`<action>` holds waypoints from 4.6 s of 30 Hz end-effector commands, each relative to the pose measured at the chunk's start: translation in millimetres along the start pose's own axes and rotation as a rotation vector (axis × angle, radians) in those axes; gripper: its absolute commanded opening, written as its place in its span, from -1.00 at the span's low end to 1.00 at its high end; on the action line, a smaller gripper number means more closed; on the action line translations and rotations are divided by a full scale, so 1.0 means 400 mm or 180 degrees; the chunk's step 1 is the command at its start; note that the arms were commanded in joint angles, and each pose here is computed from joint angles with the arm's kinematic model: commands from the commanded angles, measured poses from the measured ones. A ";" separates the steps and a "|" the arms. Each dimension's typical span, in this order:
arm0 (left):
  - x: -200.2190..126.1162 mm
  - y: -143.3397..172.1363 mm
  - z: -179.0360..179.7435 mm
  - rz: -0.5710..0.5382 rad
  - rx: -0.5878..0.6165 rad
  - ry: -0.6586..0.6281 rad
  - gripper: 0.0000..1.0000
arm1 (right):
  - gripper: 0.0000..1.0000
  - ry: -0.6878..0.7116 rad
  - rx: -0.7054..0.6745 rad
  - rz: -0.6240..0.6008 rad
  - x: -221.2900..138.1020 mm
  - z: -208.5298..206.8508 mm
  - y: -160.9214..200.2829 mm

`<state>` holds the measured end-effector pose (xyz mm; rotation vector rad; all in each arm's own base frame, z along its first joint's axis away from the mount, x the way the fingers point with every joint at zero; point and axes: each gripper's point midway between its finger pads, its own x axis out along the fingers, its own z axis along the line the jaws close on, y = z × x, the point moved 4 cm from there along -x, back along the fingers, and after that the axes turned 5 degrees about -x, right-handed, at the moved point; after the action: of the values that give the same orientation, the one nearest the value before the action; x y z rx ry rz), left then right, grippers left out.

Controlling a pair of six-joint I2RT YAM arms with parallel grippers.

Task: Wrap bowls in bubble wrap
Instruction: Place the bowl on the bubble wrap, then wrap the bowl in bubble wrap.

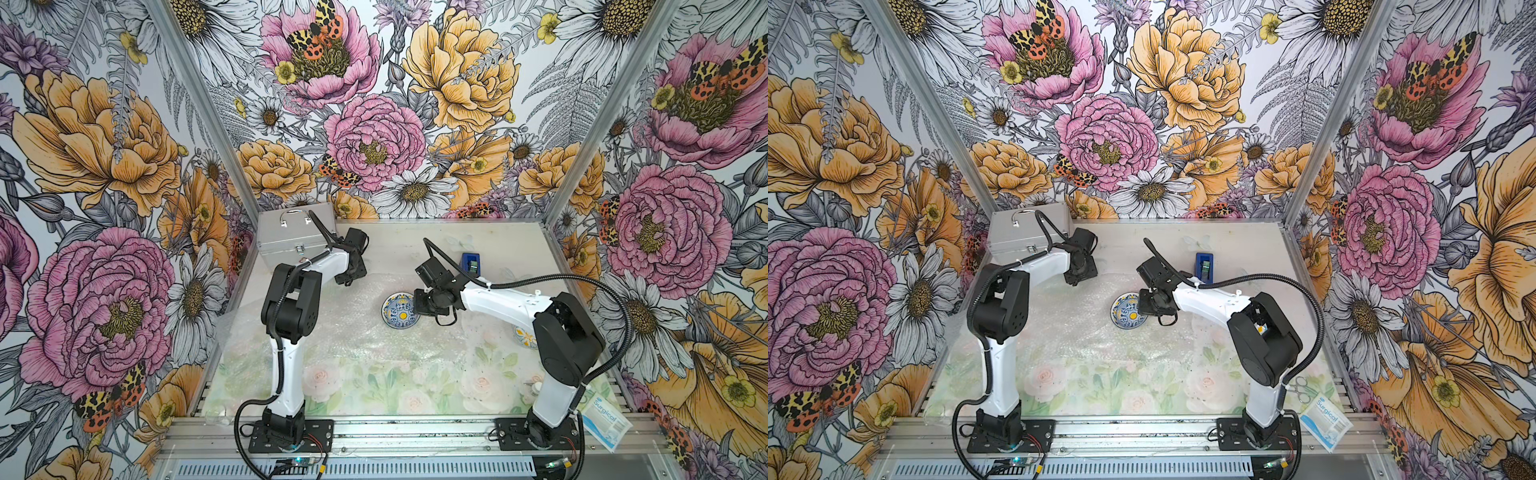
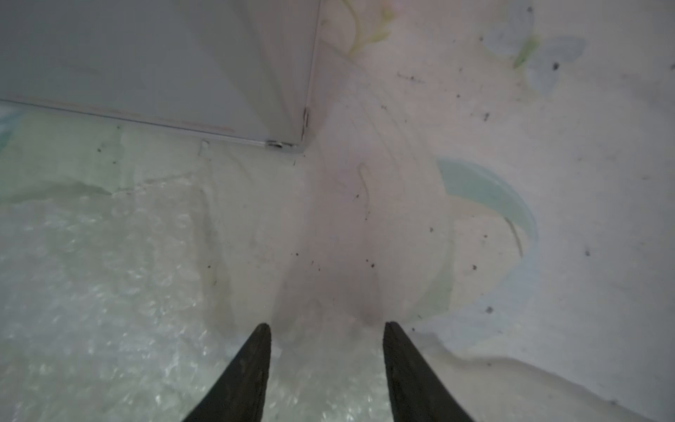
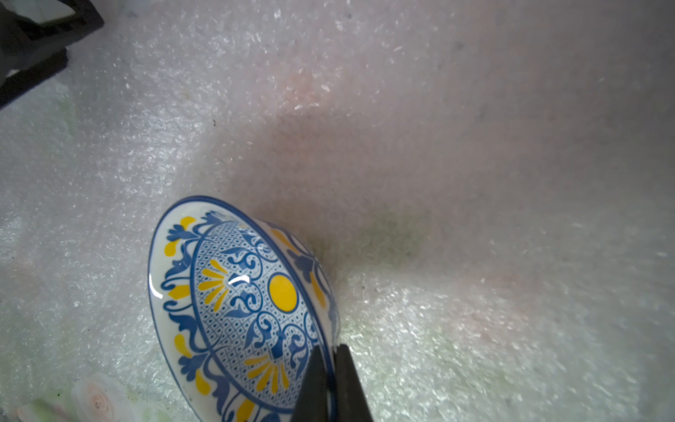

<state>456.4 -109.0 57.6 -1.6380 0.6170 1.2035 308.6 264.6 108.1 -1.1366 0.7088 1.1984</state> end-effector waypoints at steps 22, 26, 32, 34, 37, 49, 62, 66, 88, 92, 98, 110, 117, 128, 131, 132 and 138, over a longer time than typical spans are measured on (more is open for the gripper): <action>-0.442 0.091 -0.100 -0.0530 -0.0010 0.1290 -1.00 | -0.07 -0.0103 0.0051 -0.0333 -0.151 0.018 -0.001; -0.505 0.214 -0.107 -0.0370 0.0040 0.1849 -1.00 | 0.10 -0.0271 0.0219 -0.0492 -0.214 0.037 -0.004; -0.533 0.355 -0.142 -0.0287 0.0354 0.2325 -1.00 | 0.30 -0.0556 0.0431 -0.0575 -0.262 0.102 -0.016; -0.520 0.365 -0.146 -0.0271 0.0325 0.2348 -1.00 | 0.32 -0.0653 0.0474 -0.0498 -0.256 0.125 -0.010; -0.518 0.375 -0.153 -0.0294 0.0286 0.2447 -1.00 | 0.35 -0.0724 0.0582 -0.0386 -0.232 0.142 0.004; -0.553 0.427 -0.184 -0.0290 0.0548 0.2695 -1.00 | 0.28 -0.0856 0.0695 -0.0218 -0.137 0.160 -0.016; -0.566 0.439 -0.184 -0.0271 0.0354 0.3038 -1.00 | 0.00 -0.0938 0.0953 -0.0194 -0.099 0.115 -0.013; -0.572 0.427 -0.196 -0.0306 0.0322 0.3060 -1.00 | -0.75 -0.0858 0.0952 -0.0166 -0.084 0.092 -0.003; -0.263 0.290 -0.155 0.0320 0.0985 0.1392 0.37 | -0.91 -0.0508 0.0450 0.0160 -0.005 0.013 -0.010; -0.199 0.315 -0.150 0.0497 0.1017 0.1205 0.13 | -0.75 -0.0448 0.0428 0.0149 -0.012 0.008 -0.011; -0.197 0.344 -0.166 0.0521 0.1148 0.1129 -0.23 | 0.11 -0.0200 0.0328 -0.0110 -0.108 -0.022 -0.011; -0.254 0.347 -0.122 0.0384 0.1018 0.1025 -0.51 | 0.47 0.0447 0.0678 0.0290 -0.136 -0.247 0.237; -0.270 0.360 -0.119 0.0484 0.0991 0.1175 -0.38 | 0.45 0.0732 0.0703 0.0278 -0.111 -0.307 0.214; -0.264 0.365 -0.103 0.0593 0.0943 0.1210 -0.26 | 0.32 0.0495 0.0780 0.0022 -0.063 -0.323 0.074; -0.271 0.364 -0.101 0.0579 0.0911 0.1221 -0.20 | 0.17 0.0557 0.0759 0.0156 -0.030 -0.331 0.078; -0.270 0.367 -0.103 0.0585 0.0915 0.1224 -0.18 | 0.05 0.0564 0.0761 0.0190 -0.024 -0.333 0.083; -0.253 0.385 -0.110 0.0654 0.0888 0.1199 -0.18 | -0.96 0.0297 0.0633 0.0047 -0.077 -0.280 0.083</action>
<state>314.2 -221.2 91.4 -1.5803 1.1396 0.8983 284.1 137.4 66.8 -1.0214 0.9933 1.0579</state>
